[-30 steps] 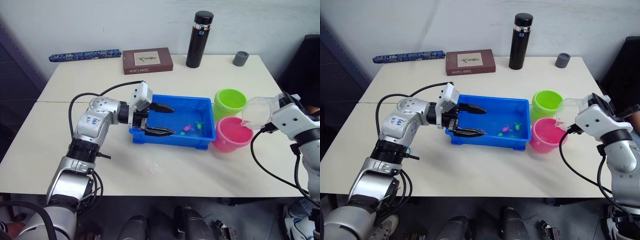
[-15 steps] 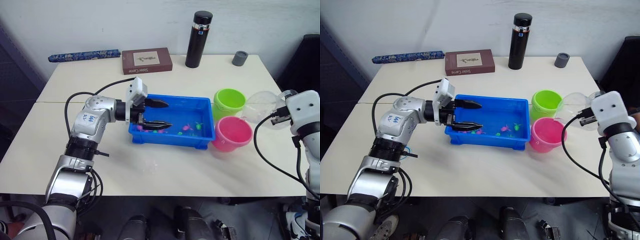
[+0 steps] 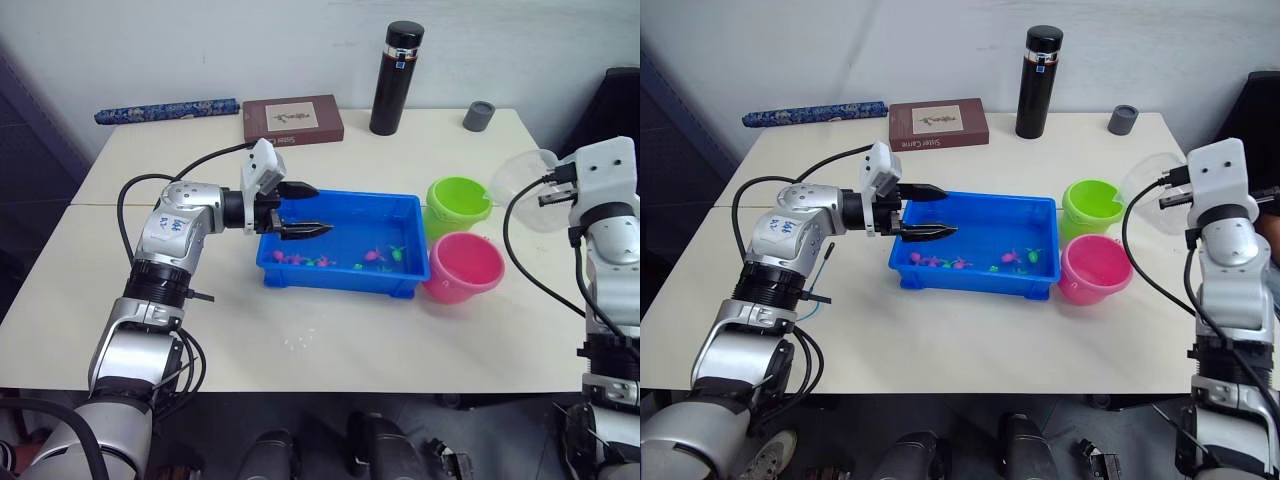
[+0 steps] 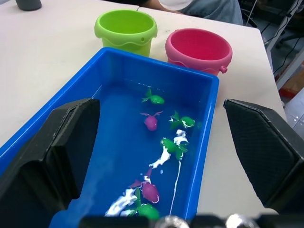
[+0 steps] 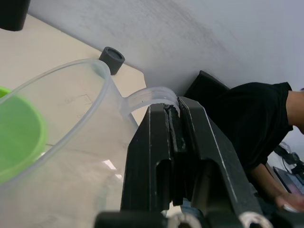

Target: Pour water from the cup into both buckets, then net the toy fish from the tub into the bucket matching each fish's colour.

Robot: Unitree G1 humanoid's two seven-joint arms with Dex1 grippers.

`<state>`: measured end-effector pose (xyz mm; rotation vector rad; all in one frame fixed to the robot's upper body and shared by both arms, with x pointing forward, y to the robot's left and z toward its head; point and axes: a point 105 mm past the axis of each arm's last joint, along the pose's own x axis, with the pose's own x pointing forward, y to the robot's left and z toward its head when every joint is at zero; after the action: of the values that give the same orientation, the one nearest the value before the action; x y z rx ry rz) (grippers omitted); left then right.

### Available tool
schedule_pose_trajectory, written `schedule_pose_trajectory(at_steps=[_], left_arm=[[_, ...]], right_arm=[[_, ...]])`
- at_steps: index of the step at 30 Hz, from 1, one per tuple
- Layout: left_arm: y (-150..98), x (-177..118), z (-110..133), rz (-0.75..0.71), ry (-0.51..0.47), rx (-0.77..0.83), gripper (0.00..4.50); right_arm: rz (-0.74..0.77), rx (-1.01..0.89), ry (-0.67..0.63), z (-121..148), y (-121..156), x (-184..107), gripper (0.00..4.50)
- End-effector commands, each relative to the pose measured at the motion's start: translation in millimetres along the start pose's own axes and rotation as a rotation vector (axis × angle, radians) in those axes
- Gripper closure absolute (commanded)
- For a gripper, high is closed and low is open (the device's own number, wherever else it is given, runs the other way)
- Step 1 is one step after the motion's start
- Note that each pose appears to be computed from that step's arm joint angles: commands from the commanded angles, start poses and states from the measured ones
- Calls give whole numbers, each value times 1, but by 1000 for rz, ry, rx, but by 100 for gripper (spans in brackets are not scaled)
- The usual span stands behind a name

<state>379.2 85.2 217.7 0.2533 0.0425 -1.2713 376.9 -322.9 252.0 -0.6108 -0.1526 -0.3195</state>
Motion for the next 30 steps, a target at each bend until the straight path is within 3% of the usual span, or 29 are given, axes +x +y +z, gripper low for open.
schedule_pose_trajectory(at_steps=[1, 14, 30], left_arm=[[4, -5, 17, 18, -29, 53, 0], [-1, -6, 12, 34, -21, 58, 0], [5, -8, 11, 101, -25, 71, 0]], right_arm=[[-55, -27, -67, 20, -8, 8, 444], [-126, -227, -126, 41, 8, 31, 444], [-79, -456, -221, 53, 27, 34, 444]])
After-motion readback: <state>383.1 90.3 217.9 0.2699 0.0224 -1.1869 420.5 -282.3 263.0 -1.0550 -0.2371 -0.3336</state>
